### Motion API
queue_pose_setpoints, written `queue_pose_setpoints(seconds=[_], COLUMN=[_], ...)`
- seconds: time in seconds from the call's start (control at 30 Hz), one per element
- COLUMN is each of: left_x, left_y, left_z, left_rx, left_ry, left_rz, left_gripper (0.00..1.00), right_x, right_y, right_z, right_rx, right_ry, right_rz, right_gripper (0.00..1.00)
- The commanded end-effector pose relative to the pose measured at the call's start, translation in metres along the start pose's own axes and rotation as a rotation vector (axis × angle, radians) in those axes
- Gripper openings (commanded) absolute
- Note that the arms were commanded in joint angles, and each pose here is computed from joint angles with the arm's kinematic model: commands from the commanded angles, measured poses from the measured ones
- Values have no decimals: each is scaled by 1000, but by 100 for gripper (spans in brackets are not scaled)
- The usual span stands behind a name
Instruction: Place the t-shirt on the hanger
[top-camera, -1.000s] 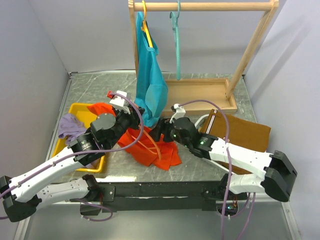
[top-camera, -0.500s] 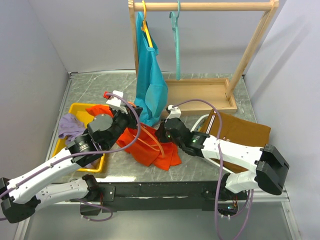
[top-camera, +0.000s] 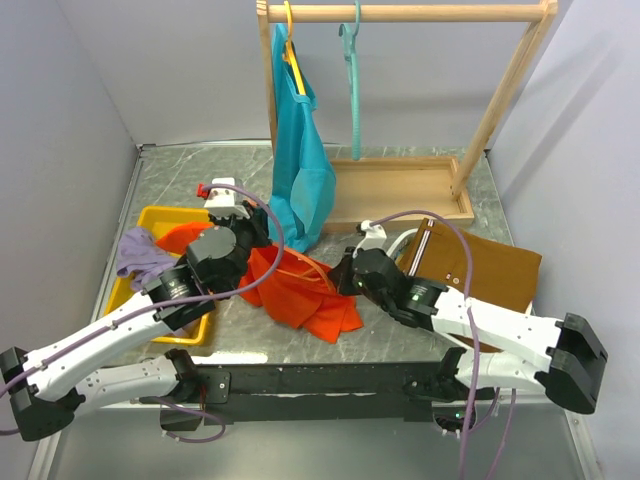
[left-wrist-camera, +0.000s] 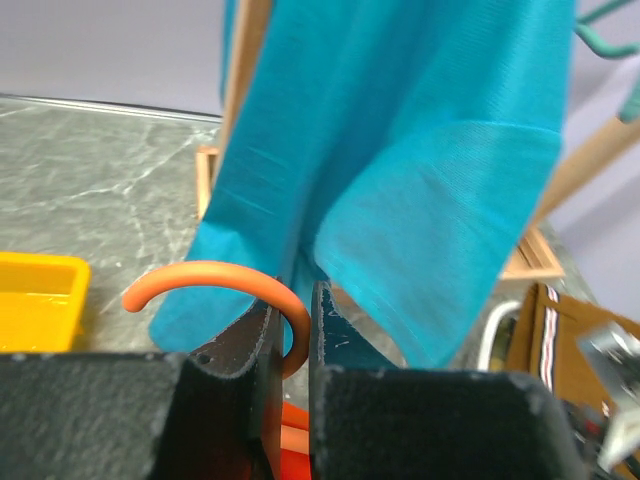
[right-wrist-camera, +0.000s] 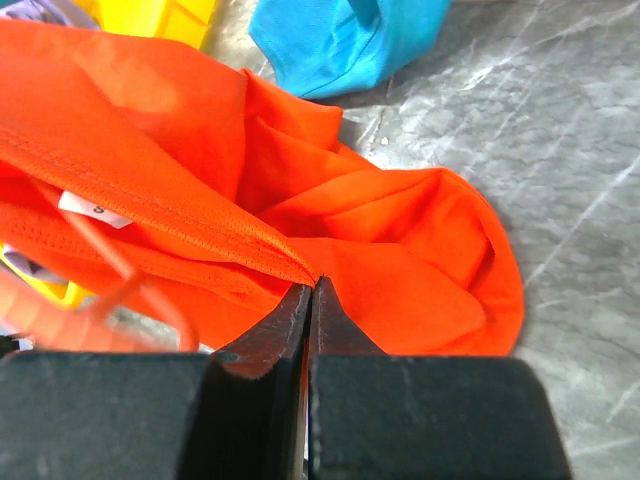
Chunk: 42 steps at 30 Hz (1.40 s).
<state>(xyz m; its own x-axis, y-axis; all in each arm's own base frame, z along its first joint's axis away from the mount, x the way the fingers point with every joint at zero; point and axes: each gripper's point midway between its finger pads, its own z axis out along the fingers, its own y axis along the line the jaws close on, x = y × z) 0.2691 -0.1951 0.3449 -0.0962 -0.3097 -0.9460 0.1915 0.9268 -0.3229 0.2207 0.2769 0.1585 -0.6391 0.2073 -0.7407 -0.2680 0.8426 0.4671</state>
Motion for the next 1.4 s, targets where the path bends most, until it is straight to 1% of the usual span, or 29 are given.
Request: queue_pose_setpoints(seconds=[0.0,0.27,0.63,0.83,1.03,1.1,1.3,1.37], left_x=[-22,-17,-15,-11,-7,-7,-13,-19], left_y=[16,25,38,41,46,44,38,32], left_z=[3,4,4,4,5,5,6,6], left_rx=[-116,-173,-251,-256,-284,-272,-245,-216], left_ry=[-93,-101,-106,-103,-106,-107,-111,-126], left_rz=[-72,-73,-75,-59,-41,-42,-46,-72], left_gripper=[1,1,1,1,1,1,1,1], right_x=[-4,-6,7,-5,-20,-29,-34,-35], right_y=[-13,-18,-30,-28,-11,-2,21,27], right_z=[-13,-23,-23,-30,-45,-50,-58,-59], right_rx=[38,40,65,70,16,-9,-79,-92], right_ry=[-26,-30,-8,-32,-31,-37,-1,9], right_rz=[-6,-18,-26,-25,-43,-47,-82,-89], right_gripper=[0,0,0,0,0,0,0,0])
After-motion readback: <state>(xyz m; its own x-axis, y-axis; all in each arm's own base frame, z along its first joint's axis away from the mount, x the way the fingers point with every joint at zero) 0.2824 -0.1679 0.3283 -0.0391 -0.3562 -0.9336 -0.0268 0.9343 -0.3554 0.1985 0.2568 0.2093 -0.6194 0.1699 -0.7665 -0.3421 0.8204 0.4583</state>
